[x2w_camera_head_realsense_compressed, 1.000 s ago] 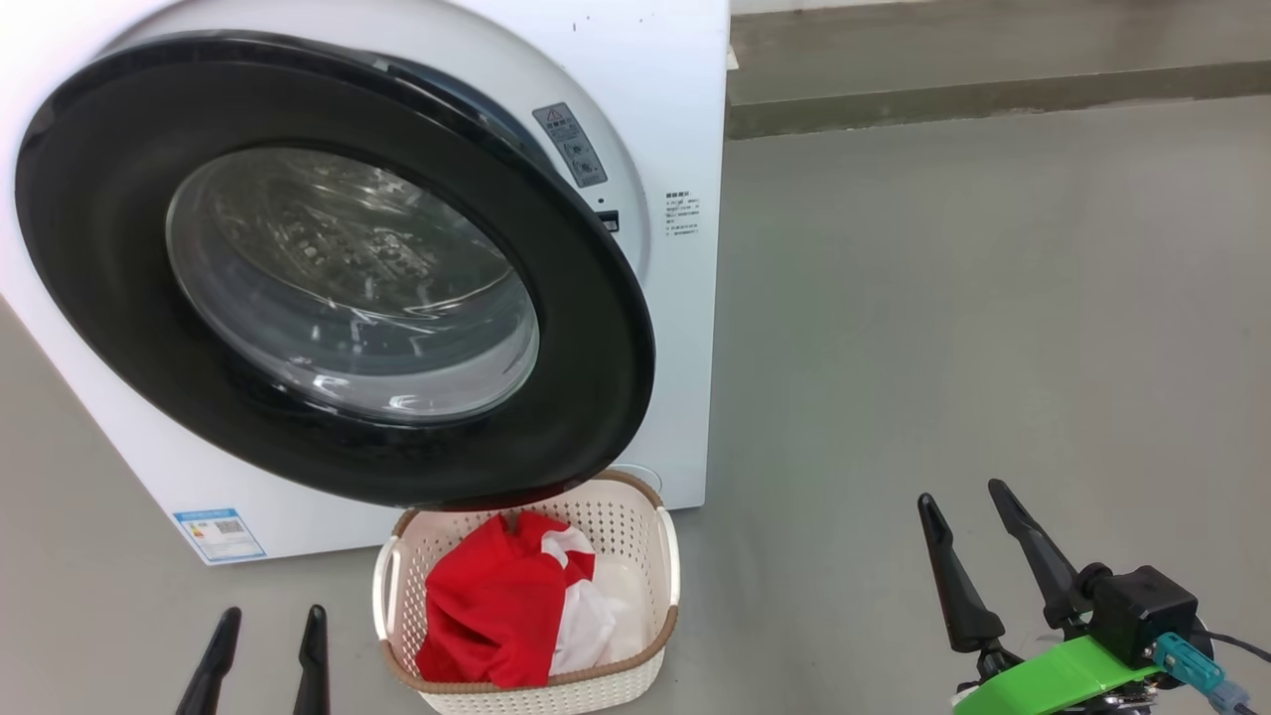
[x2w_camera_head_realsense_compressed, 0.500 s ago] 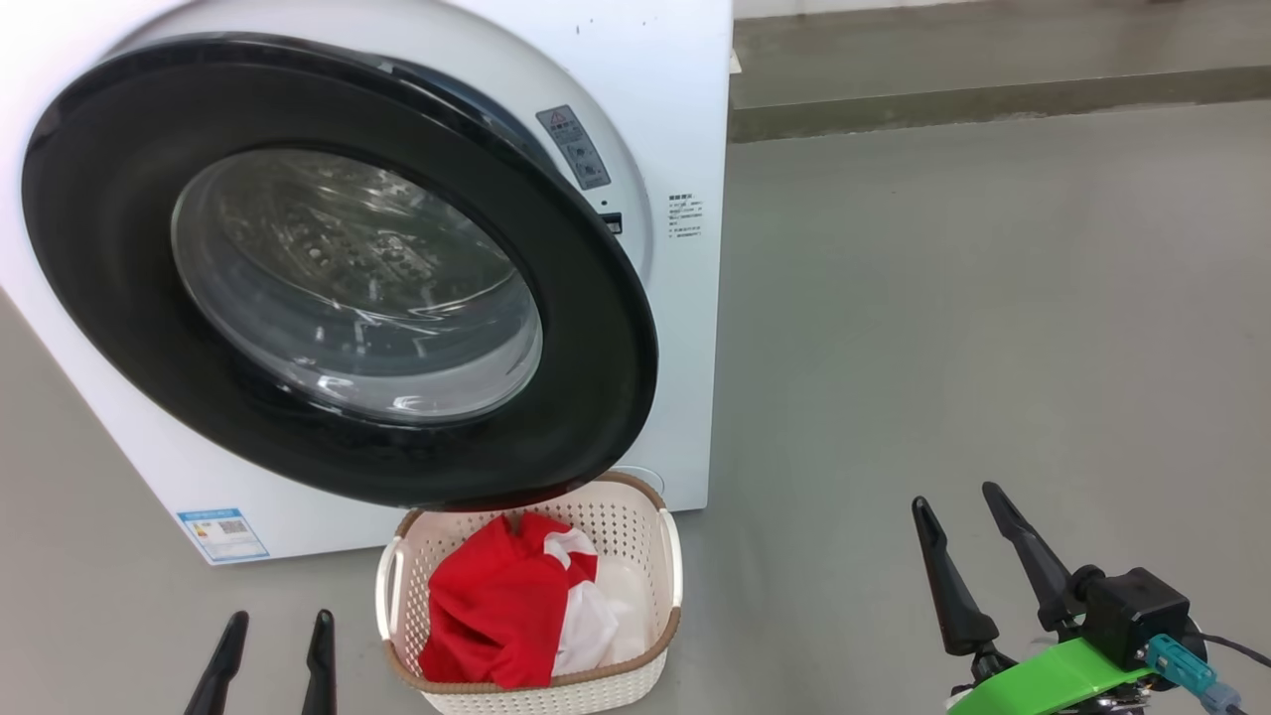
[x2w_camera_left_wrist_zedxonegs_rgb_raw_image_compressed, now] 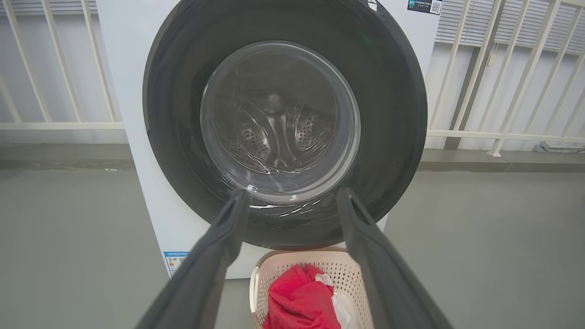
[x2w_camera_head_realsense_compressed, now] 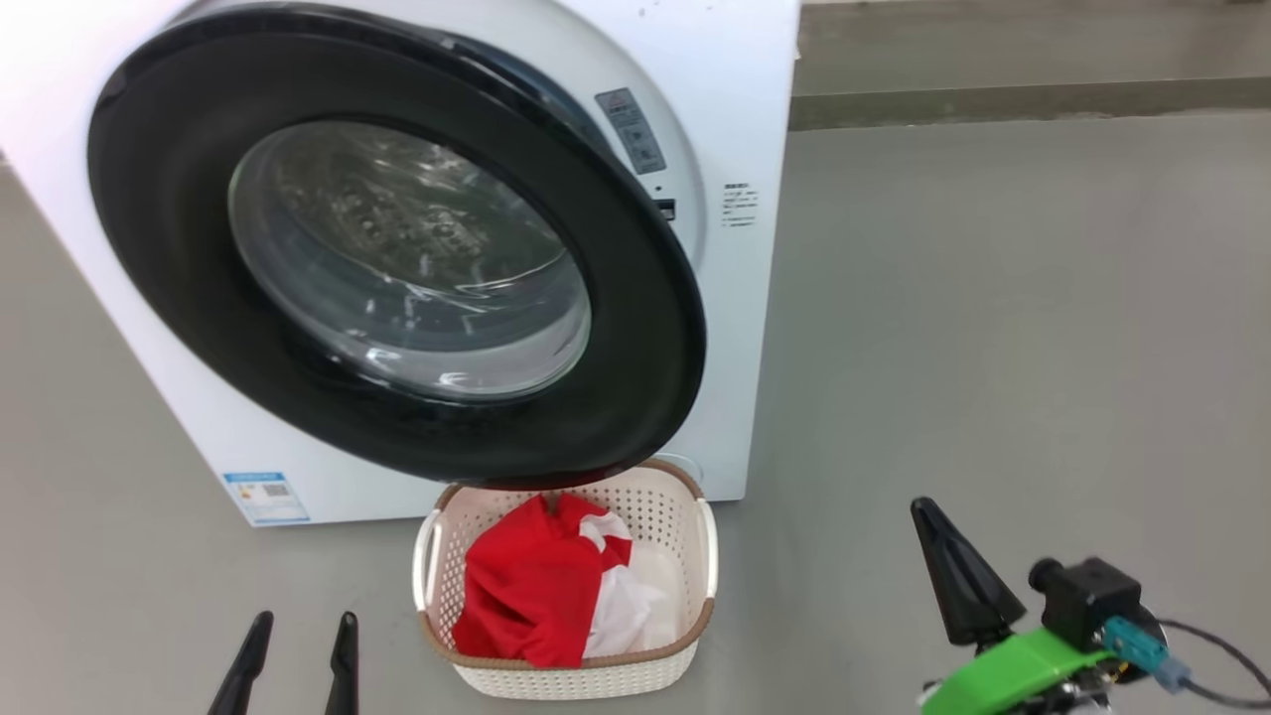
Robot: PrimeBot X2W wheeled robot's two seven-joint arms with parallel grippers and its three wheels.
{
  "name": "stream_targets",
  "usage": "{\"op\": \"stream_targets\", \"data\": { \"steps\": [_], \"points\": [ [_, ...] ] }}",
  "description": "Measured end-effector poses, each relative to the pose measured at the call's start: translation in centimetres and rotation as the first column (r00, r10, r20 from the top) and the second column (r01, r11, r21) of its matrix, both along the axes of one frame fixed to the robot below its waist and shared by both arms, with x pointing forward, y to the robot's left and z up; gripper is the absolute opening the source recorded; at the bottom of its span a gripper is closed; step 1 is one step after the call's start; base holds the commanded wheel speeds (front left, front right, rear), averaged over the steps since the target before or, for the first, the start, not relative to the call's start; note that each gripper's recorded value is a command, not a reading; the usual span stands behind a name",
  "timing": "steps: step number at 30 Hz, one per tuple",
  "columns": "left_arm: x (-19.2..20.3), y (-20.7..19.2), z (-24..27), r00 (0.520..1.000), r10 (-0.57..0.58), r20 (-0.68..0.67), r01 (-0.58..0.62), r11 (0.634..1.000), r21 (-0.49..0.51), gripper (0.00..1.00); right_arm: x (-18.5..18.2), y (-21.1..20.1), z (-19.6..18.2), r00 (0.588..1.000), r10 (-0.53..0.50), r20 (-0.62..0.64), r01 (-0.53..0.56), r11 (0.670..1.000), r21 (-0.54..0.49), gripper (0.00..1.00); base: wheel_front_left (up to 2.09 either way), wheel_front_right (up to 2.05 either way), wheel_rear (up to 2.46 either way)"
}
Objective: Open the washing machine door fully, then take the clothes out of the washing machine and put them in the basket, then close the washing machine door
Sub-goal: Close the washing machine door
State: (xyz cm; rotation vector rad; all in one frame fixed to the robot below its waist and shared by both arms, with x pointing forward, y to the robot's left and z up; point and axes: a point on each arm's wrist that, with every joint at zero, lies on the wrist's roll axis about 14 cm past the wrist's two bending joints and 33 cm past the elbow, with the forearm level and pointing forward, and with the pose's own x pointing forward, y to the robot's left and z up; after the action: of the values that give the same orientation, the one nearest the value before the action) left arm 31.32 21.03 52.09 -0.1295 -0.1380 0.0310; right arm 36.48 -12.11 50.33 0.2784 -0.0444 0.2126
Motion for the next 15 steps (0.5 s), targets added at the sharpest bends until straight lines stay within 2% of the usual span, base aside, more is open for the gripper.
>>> {"op": "stream_targets", "data": {
  "steps": [10, 15],
  "points": [
    [-1.1, 0.8, -0.6, 0.999, 0.036, -0.017, -0.036, 0.999, -0.010, 1.00, 4.0, 4.4, -0.4, 0.992, 0.112, -0.056, -0.109, 0.993, 0.046, 0.00, 0.00, 0.00, 0.00],
    [-1.6, 1.2, -1.0, 0.998, 0.054, -0.031, -0.054, 0.998, -0.021, 1.00, 5.6, 8.1, -0.1, 0.974, 0.212, -0.076, -0.207, 0.976, 0.060, 0.00, 0.00, 0.00, 0.00]
  ]
}}
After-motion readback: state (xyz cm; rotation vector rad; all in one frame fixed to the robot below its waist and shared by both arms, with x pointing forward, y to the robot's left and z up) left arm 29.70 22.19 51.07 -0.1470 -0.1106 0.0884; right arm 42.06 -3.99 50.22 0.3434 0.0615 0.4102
